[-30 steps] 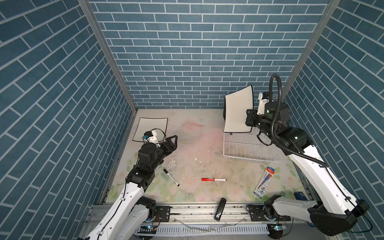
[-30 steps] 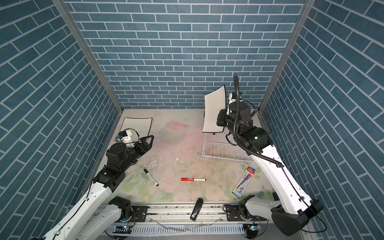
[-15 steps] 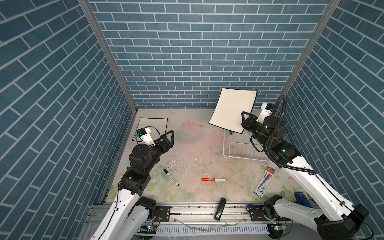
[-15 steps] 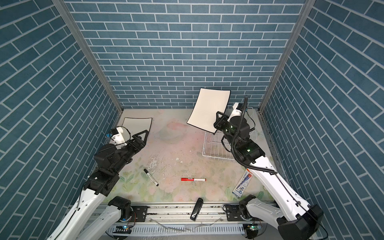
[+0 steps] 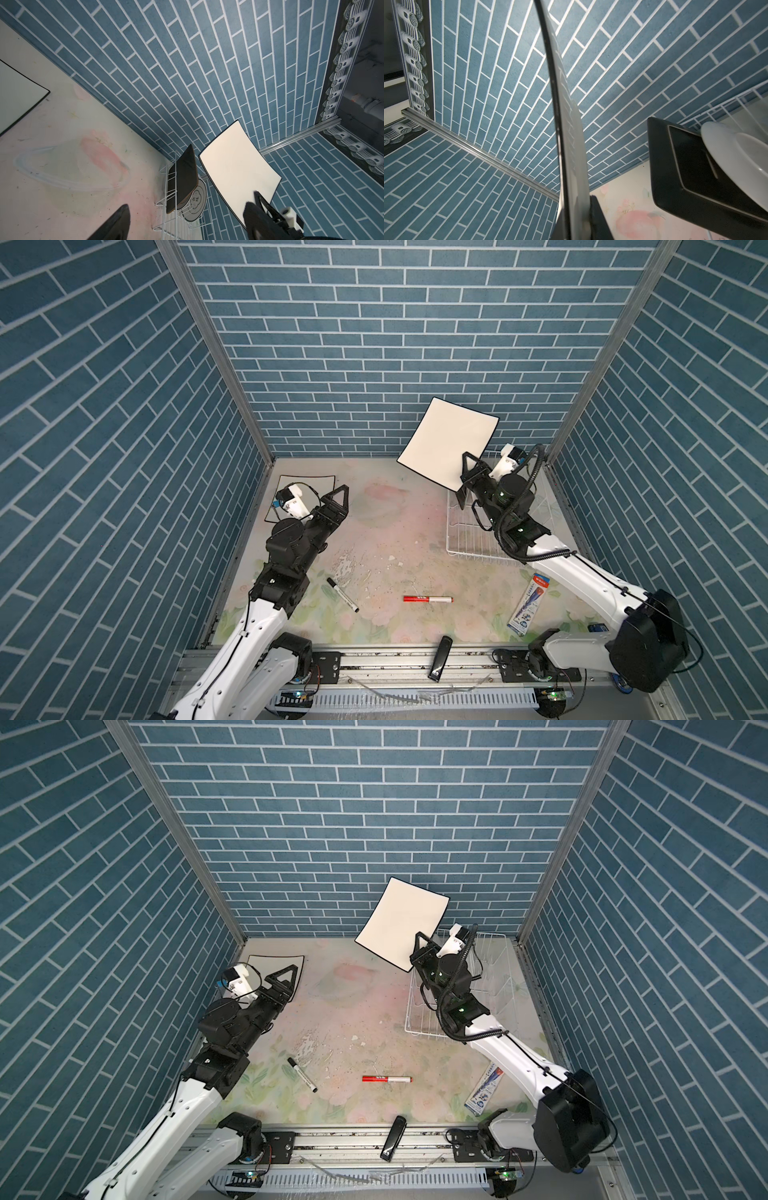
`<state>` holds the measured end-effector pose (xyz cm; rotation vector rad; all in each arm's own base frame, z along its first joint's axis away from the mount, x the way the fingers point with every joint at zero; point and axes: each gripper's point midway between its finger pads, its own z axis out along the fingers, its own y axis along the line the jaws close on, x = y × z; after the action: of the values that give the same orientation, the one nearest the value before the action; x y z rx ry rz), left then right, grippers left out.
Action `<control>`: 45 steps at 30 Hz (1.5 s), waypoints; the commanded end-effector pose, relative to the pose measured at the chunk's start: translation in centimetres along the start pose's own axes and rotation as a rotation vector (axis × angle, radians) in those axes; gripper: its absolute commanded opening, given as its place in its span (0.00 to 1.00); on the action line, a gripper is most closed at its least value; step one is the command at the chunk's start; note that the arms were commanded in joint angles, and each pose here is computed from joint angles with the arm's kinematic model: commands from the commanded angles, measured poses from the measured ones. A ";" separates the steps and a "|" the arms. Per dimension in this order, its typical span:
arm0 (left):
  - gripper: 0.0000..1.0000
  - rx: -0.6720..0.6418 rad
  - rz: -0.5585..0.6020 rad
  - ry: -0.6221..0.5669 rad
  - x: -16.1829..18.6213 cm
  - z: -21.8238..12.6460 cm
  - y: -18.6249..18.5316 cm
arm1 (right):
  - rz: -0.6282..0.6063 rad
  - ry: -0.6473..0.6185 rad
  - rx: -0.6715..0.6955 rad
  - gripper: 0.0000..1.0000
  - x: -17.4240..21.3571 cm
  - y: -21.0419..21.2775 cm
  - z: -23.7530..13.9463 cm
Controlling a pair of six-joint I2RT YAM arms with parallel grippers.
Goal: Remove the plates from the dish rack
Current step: 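Carry the plate toward the left gripper while the left gripper rises to meet it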
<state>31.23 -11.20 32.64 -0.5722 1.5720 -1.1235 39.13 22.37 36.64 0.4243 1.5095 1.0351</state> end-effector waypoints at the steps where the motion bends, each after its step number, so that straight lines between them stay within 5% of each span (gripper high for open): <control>1: 0.88 0.148 -0.074 -0.038 -1.1 -0.2 -3.3 | 0.191 -0.212 -0.349 0.00 -6.3 9.5 -1.4; 13: 0.88 0.359 -0.239 0.082 1.0 1.2 -6.1 | 0.263 -0.200 -0.408 0.00 -3.0 9.2 -1.0; 21: 0.89 0.330 -0.171 0.102 2.0 1.9 -5.2 | 0.313 -0.207 -0.452 0.00 -2.0 9.8 -1.7; 45: 0.88 0.347 -0.232 0.122 4.0 4.6 -3.1 | 0.468 -0.118 -0.404 0.00 4.3 11.3 -1.8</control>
<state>34.41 -17.13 32.27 -0.5137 1.4407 -1.5491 35.29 33.31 35.56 0.4615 1.3525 1.3981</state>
